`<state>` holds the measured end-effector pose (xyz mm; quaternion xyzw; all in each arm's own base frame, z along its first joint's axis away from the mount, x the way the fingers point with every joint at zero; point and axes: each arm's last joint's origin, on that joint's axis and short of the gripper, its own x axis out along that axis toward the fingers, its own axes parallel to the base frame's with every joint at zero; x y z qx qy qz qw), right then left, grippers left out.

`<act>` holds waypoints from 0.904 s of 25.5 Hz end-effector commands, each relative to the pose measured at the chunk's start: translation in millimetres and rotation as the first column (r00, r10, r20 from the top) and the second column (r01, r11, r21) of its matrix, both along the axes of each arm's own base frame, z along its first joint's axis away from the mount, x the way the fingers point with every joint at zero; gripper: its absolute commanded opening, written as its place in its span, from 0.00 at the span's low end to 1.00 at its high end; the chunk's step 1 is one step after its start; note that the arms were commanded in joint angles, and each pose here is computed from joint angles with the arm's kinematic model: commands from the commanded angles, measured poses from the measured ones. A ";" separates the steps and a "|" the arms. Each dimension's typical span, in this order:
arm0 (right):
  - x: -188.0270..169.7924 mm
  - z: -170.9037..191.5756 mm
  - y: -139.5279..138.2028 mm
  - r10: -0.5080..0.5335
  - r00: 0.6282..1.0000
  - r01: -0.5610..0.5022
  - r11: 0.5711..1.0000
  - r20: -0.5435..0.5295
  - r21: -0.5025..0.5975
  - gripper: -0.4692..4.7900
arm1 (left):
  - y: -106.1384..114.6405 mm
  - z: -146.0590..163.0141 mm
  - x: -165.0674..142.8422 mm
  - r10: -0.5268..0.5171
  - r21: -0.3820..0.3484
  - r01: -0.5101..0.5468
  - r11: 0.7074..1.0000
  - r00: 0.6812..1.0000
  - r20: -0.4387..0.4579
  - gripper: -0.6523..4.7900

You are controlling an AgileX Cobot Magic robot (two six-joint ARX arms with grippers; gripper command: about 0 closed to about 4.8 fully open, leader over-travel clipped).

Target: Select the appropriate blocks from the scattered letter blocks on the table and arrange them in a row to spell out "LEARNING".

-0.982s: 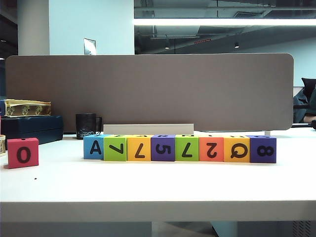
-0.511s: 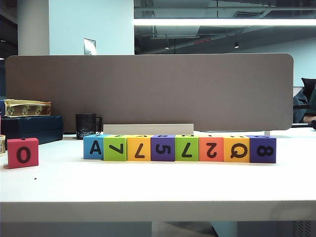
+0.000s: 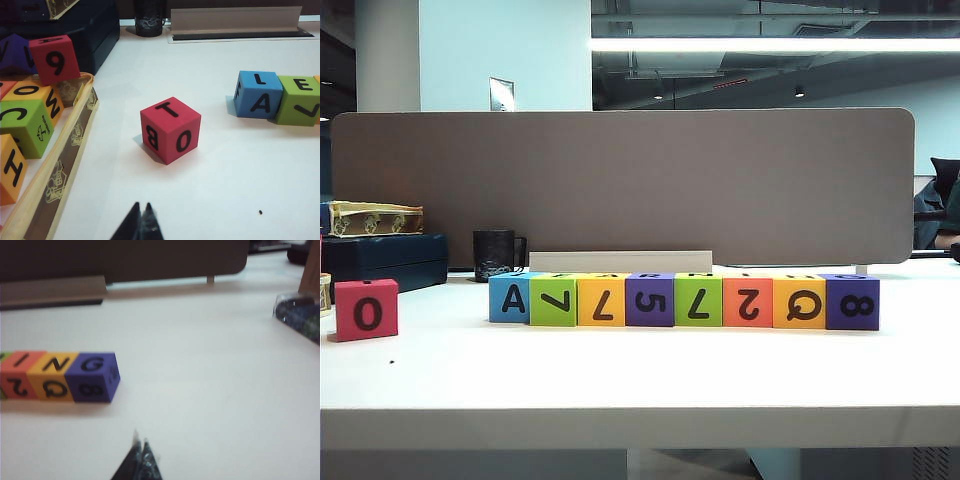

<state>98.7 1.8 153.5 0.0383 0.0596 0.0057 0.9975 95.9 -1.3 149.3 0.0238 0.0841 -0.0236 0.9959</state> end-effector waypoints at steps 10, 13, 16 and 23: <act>-2.8 -7.1 -0.1 -0.001 0.998 0.001 1.000 -0.062 0.000 0.09 | -0.1 -0.2 -0.1 -0.003 -0.004 0.003 1.000 1.000 -0.005 0.11; -2.8 -6.9 0.0 0.002 0.998 -0.002 1.000 -0.060 0.000 0.09 | -0.1 -0.1 -0.1 -0.003 -0.004 0.003 1.000 1.000 -0.005 0.11; -2.8 -6.9 0.0 0.002 0.998 -0.002 1.000 -0.059 0.000 0.09 | -0.1 -0.1 -0.1 -0.003 -0.004 0.003 1.000 1.000 -0.005 0.11; -2.8 -6.9 0.0 0.002 0.998 -0.002 1.000 -0.059 0.000 0.09 | -0.1 -0.1 -0.1 -0.003 -0.004 0.003 1.000 1.000 -0.005 0.11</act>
